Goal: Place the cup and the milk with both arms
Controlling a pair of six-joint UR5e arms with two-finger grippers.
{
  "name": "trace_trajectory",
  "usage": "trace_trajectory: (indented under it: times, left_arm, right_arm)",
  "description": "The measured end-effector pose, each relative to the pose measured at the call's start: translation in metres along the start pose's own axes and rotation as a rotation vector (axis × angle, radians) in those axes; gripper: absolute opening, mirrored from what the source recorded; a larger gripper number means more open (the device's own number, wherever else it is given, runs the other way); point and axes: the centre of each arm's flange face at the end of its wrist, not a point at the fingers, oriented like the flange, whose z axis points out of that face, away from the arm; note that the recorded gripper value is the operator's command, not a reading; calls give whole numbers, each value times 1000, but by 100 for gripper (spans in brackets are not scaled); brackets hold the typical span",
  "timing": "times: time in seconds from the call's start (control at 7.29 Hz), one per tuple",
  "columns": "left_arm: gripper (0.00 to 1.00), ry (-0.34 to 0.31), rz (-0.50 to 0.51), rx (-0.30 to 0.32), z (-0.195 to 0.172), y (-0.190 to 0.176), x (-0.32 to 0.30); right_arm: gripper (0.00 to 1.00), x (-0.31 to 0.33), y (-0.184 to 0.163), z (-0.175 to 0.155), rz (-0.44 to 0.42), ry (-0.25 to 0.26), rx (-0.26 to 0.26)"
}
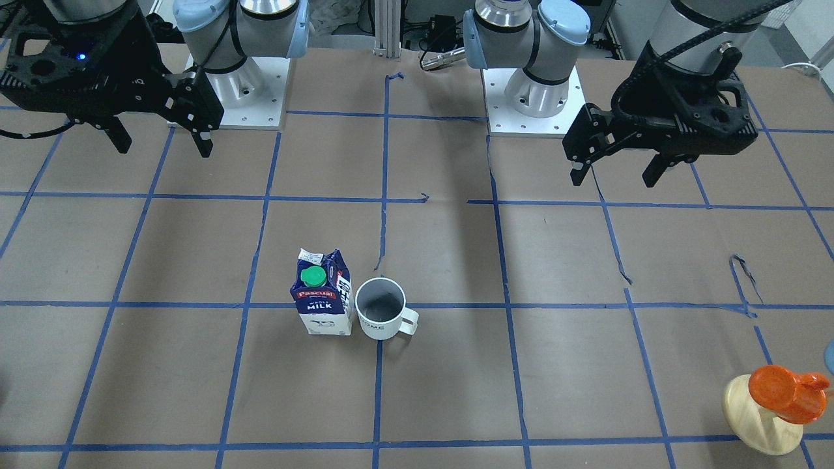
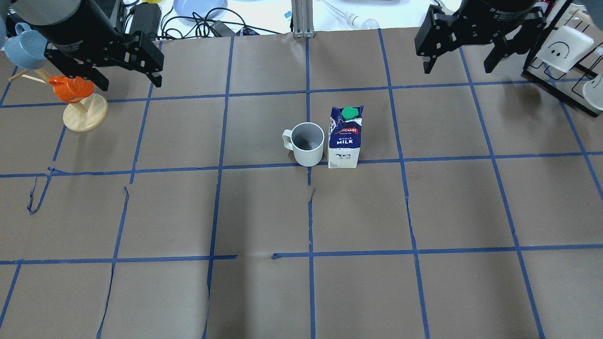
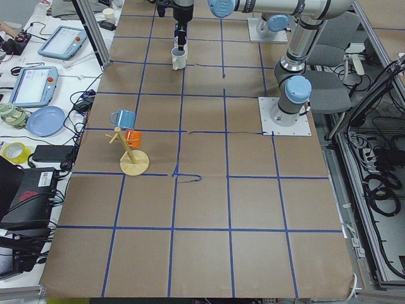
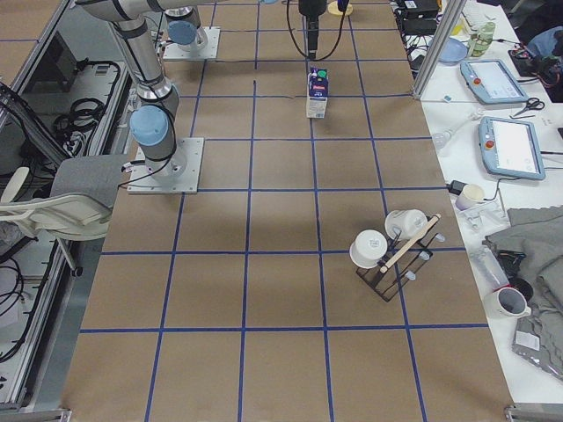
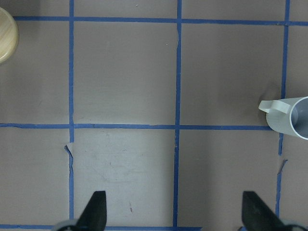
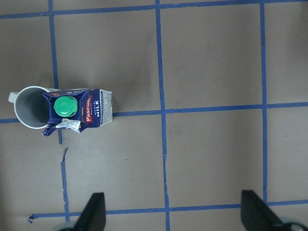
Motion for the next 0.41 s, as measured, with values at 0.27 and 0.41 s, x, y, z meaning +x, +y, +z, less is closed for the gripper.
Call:
trace_trajectory:
  times: [0.27, 0.41]
  left_arm:
    - [100, 1, 0, -1, 1, 0, 0]
    - [100, 1, -1, -3, 1, 0, 0]
  right_arm:
    - [100, 0, 3, 2, 0, -1, -5]
    - [100, 0, 3, 3, 0, -1, -7]
